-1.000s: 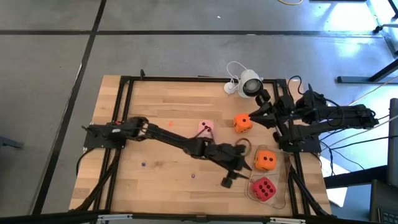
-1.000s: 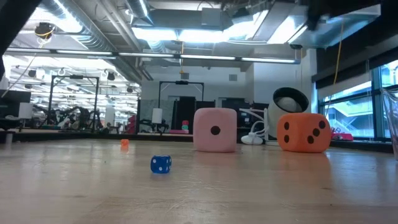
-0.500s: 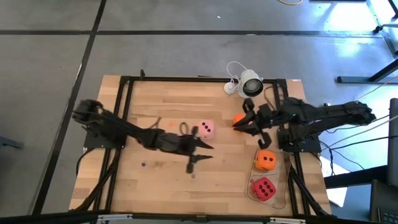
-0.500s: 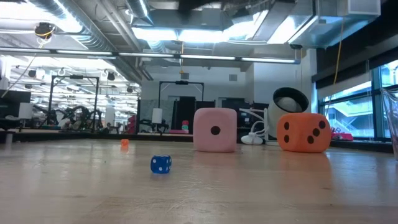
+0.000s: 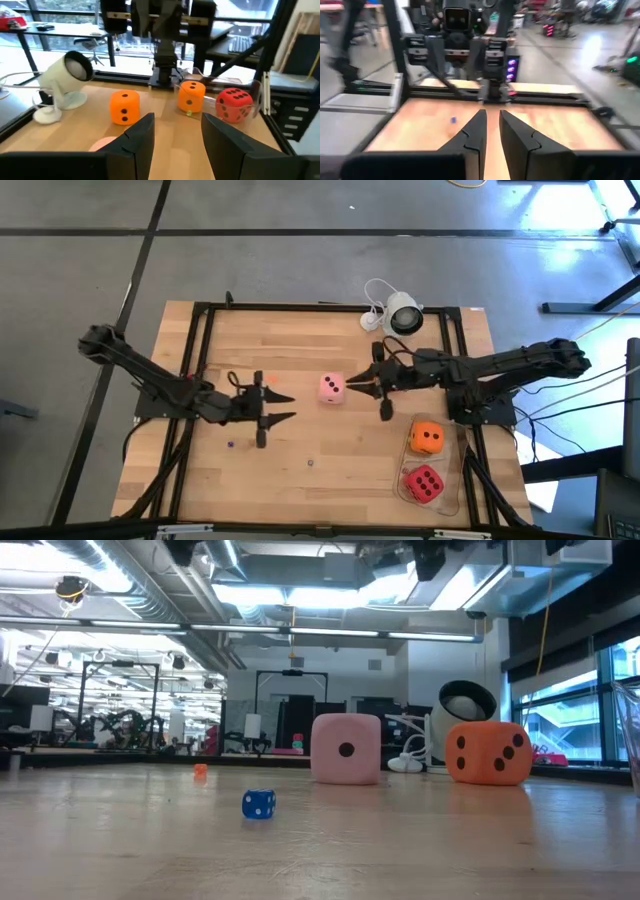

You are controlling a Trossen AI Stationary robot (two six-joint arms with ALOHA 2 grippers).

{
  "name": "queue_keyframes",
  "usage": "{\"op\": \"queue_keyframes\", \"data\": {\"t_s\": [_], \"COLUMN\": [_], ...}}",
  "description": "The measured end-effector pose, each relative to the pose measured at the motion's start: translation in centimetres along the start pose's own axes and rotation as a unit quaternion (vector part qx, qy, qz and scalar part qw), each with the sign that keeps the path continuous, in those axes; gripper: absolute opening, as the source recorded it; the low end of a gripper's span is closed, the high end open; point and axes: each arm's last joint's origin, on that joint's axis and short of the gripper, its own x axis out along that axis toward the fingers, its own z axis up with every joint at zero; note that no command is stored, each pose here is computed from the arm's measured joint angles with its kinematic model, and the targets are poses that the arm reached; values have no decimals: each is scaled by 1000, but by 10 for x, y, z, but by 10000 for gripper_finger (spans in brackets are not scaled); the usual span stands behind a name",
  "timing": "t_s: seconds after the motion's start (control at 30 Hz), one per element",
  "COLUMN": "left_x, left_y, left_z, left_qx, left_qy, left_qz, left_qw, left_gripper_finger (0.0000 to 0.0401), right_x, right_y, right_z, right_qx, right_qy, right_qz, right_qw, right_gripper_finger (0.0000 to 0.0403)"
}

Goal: Pick & Place Dice
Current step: Put the small orange die into the transparent container

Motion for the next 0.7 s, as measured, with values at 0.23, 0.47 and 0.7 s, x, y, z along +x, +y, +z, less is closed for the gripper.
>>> {"op": "queue_keyframes", "data": {"t_s": [0.23, 0.47, 0.7], "left_x": [-22, -35, -29], "left_y": [18, 39, 58], "left_z": [-3, -11, -25], "left_qx": [-14, -31, -20], "left_qy": [9, 44, 97], "left_qz": [90, 194, 261], "left_qw": [996, 980, 960], "left_gripper_finger": [157, 157, 157], "right_x": [15, 18, 18], "right_y": [-1, -2, -2], "right_z": [-8, -11, -11], "right_qx": [-23, -24, -25], "right_qy": [-6, 1, 0], "right_qz": [-24, -49, -47], "right_qw": [999, 999, 999], "right_gripper_finger": [55, 55, 55]}}
